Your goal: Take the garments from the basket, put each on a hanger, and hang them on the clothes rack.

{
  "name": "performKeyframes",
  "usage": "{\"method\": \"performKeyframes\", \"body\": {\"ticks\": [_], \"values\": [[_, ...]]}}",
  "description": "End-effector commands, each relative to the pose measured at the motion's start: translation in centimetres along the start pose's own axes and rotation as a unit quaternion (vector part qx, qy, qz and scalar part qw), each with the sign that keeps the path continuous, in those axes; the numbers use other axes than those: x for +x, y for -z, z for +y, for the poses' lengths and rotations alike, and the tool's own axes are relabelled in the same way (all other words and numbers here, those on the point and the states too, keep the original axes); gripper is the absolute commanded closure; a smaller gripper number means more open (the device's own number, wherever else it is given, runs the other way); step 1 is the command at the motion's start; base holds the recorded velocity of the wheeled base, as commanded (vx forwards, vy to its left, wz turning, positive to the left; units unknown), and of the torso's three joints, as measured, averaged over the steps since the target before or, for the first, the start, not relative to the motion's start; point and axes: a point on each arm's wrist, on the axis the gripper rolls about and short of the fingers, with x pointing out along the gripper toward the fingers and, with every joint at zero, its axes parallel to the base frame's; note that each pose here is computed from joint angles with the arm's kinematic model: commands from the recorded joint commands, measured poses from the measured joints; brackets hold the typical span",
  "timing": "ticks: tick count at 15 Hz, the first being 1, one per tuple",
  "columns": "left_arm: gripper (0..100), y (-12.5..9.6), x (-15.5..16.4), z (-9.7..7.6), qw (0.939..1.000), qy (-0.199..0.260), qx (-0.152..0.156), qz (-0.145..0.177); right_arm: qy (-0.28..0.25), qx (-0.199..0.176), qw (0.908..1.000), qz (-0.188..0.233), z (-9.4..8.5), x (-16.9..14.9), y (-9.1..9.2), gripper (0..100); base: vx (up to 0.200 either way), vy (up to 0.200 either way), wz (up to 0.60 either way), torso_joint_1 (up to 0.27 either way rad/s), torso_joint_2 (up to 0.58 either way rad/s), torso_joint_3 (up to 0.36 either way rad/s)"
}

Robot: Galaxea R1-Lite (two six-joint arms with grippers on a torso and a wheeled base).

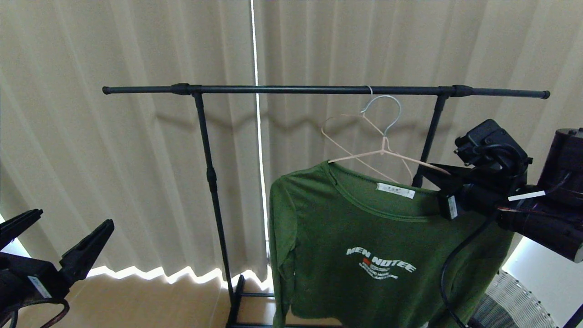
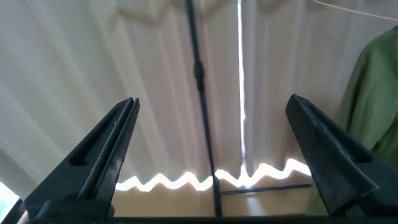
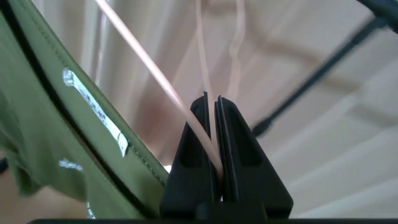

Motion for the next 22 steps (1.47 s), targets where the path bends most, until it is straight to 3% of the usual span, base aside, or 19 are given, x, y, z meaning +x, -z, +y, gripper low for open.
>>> {"method": "performKeyframes", "body": {"ticks": [1,7,22], "values": [[0,0.4,-0.1,-0.1,1.0000,0.002,0.001,0.007,0.004,0.001,1.0000,0.005,-0.2,0.2,0.2,100,0.000,0.000,0.00,0.000,0.00,0.000],[0,0.5,-0.1,-0.2,0.9999,0.007,0.006,0.008,0.057,0.005,0.9978,0.035,-0.6,1.2,0.9,100,0.000,0.000,0.00,0.000,0.00,0.000],[0,0.6,-0.1,-0.4,0.9998,0.017,0.008,0.012,0.072,0.021,0.9971,0.009,-0.9,0.9,-0.6,100,0.200,0.000,0.00,0.004,0.00,0.003]]}}
